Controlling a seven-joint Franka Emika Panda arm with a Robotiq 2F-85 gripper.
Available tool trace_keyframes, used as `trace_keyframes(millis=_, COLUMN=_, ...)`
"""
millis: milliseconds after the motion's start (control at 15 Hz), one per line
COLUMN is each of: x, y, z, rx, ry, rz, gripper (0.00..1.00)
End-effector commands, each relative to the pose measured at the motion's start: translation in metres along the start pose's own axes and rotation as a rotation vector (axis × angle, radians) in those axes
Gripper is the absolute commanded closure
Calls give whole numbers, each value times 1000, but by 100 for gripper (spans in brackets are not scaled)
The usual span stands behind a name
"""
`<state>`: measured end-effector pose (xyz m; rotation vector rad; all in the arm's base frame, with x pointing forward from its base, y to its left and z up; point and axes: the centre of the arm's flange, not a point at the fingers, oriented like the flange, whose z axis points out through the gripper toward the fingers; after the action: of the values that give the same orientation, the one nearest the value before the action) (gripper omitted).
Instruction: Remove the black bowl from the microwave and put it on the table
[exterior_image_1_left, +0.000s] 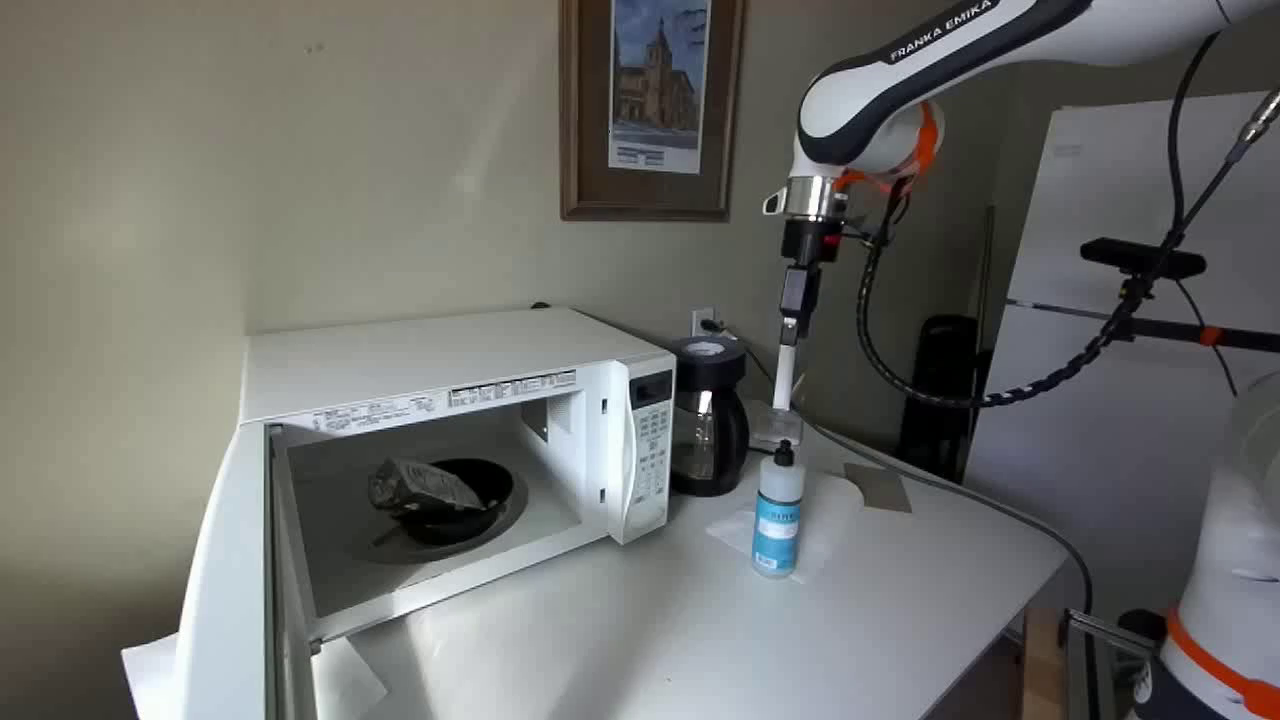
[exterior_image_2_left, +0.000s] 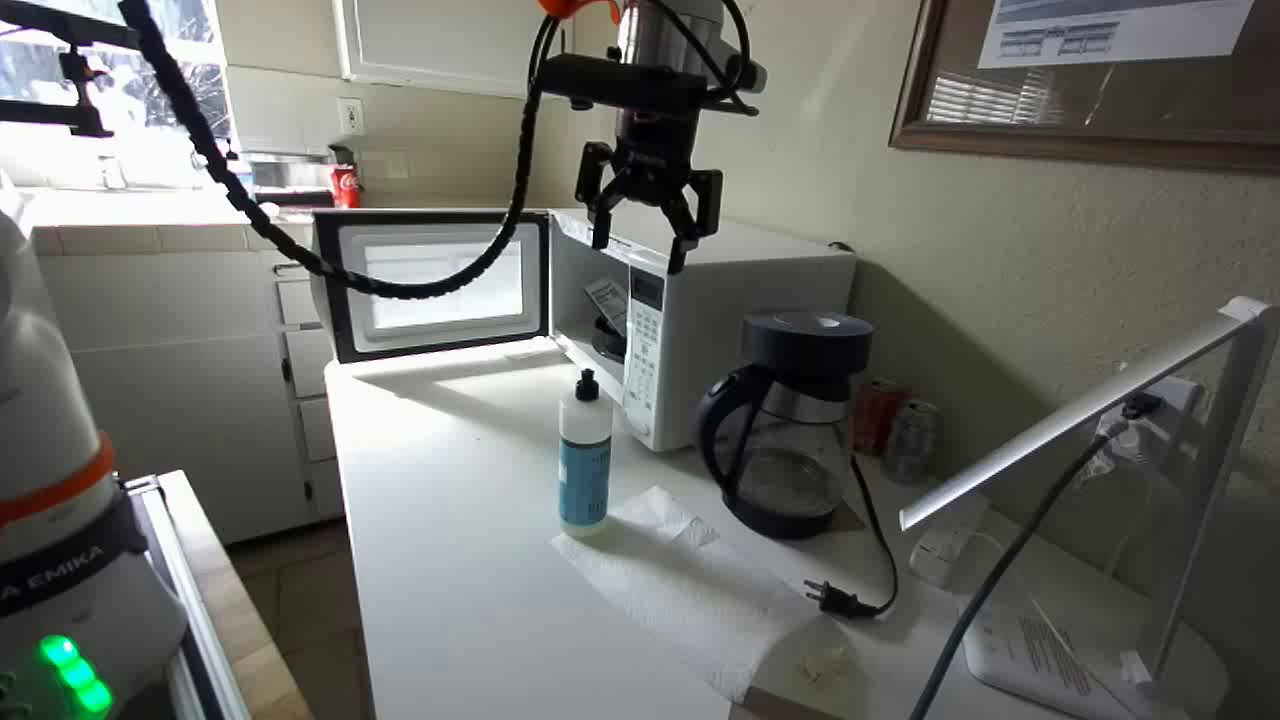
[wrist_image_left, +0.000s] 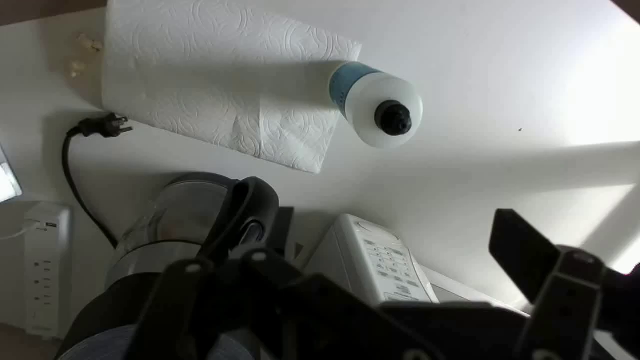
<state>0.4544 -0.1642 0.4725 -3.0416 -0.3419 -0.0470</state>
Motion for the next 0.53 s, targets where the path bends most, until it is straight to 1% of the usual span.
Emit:
trace_keyframes(millis=0, x=0, y=0, z=0, rx=0, ry=0, rz=0, gripper=0)
trace_keyframes(millis=200, x=29, y=-31, z=38, rx=19, ry=-45, rz=16, gripper=0)
trace_keyframes(millis=267, x=39, y=-48, z=51, rx=26, ry=-58, rz=15, gripper=0)
trace_keyframes(millis=400, x=53, y=-86, z=73, rx=26, ry=-86, rz=-38, gripper=0)
trace_keyframes(millis=467, x=59, y=-106, z=81, rx=26, ry=-99, rz=-95, gripper=0)
